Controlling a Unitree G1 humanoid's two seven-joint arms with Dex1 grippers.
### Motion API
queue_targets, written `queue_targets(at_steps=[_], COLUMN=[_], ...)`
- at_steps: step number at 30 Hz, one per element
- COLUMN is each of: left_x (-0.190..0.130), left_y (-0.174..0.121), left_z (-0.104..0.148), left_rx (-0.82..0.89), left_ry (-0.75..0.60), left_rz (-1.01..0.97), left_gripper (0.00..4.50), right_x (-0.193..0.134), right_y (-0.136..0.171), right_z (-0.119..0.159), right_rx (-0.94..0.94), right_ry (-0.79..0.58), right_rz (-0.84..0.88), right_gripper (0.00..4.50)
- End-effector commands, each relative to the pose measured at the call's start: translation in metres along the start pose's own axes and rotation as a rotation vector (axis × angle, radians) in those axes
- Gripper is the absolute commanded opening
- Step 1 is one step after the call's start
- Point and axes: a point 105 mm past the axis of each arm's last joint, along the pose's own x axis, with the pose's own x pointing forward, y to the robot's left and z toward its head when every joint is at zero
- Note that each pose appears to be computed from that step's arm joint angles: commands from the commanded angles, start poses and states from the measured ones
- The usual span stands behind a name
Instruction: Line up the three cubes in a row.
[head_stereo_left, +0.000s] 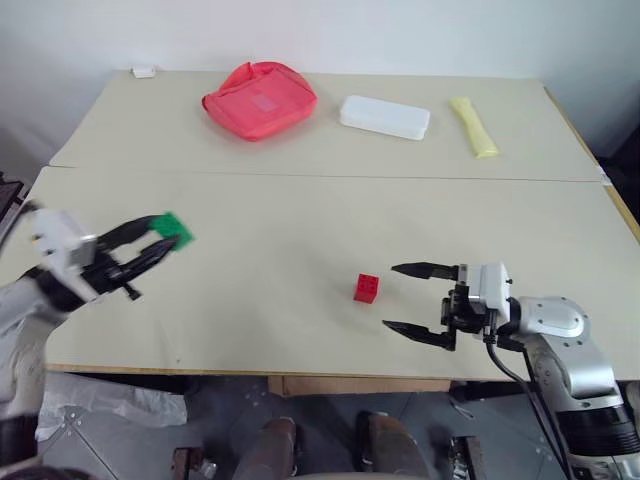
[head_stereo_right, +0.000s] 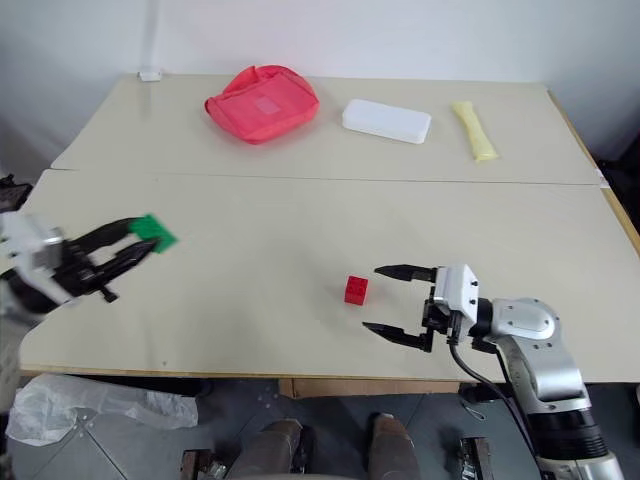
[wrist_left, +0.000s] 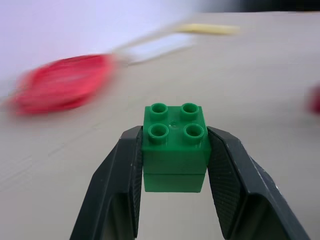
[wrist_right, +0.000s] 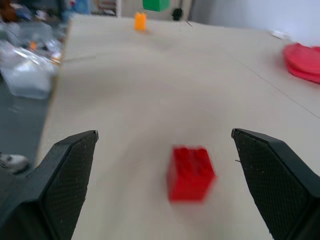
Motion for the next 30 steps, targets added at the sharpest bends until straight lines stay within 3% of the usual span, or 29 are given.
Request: queue_targets(at_steps=[1,6,11,17,25,30], left_x=[0.028,0.073,0.113,0.125,0.126,0.118], left_y=[-0.019,-0.022,-0.028,-0.04,-0.043,-0.033], left_z=[-0.023,-0.046,-0.048,-0.049,-0.056,-0.058], left_rx=[0.032,0.03,0.019,0.056,0.053,0.033], left_ry=[0.092,0.102,0.035,0.029,0.041,0.039], left_rz=[-0.311,-0.493,-0.57,-0.678,-0.677,-0.612], left_gripper=[1.46,1.46,1.46,1.46,1.46,3.04], right_x=[-0.012,-0.022,-0.036,-0.037,-0.029,-0.015], right_y=[-0.004,0.0,0.016,0.031,0.028,0.03], right_z=[0.005,0.009,0.013,0.014,0.016,0.02], right_rx=[-0.05,-0.067,-0.056,0.0,-0.007,0.035], right_ry=[0.009,0.021,0.058,0.079,0.061,0.021], right_rz=[-0.061,-0.173,-0.269,-0.275,-0.271,-0.196], right_gripper=[4.5,4.5,4.5,4.5,4.5,4.5])
